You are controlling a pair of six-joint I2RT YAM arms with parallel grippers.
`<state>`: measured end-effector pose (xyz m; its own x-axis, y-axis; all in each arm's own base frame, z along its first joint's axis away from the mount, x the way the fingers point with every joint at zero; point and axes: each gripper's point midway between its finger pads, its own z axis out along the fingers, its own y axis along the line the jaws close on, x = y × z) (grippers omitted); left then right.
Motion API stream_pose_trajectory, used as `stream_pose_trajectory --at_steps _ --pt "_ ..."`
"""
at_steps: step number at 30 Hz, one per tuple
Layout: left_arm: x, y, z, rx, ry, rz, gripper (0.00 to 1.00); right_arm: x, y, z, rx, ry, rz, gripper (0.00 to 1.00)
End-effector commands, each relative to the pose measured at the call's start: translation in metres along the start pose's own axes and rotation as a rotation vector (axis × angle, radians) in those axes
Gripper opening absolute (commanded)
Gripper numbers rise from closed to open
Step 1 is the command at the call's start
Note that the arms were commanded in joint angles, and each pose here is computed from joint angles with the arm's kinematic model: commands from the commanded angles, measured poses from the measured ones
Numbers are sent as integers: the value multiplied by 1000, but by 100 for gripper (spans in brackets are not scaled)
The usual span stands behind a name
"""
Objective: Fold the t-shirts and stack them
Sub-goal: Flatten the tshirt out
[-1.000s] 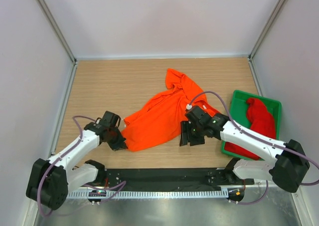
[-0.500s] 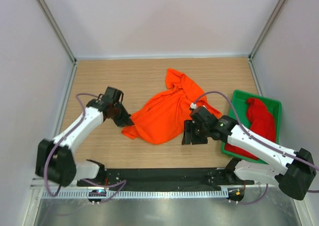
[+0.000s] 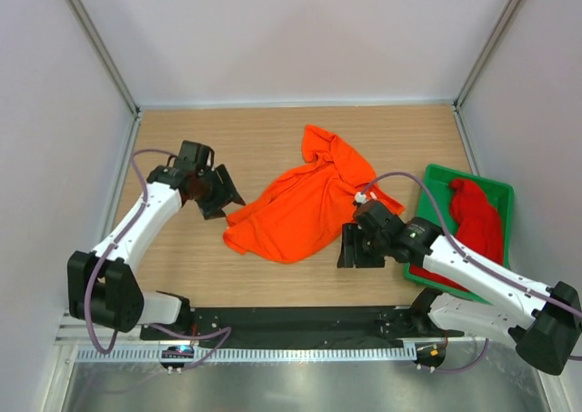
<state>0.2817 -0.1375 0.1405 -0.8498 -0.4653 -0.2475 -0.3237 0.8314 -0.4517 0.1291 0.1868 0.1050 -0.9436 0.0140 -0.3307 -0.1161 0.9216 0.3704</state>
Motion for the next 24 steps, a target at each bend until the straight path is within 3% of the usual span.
stream_pose_trajectory --at_steps 1,7,24 --pt "24 5 9 52 75 13 59 -2 0 1 -1 -19 10 57" --pt "18 -7 33 95 104 -19 58 -5 4 2 -2 -11 1 57" --pt "12 -2 72 -75 108 -108 49 -19 -11 -13 76 -100 -8 49"
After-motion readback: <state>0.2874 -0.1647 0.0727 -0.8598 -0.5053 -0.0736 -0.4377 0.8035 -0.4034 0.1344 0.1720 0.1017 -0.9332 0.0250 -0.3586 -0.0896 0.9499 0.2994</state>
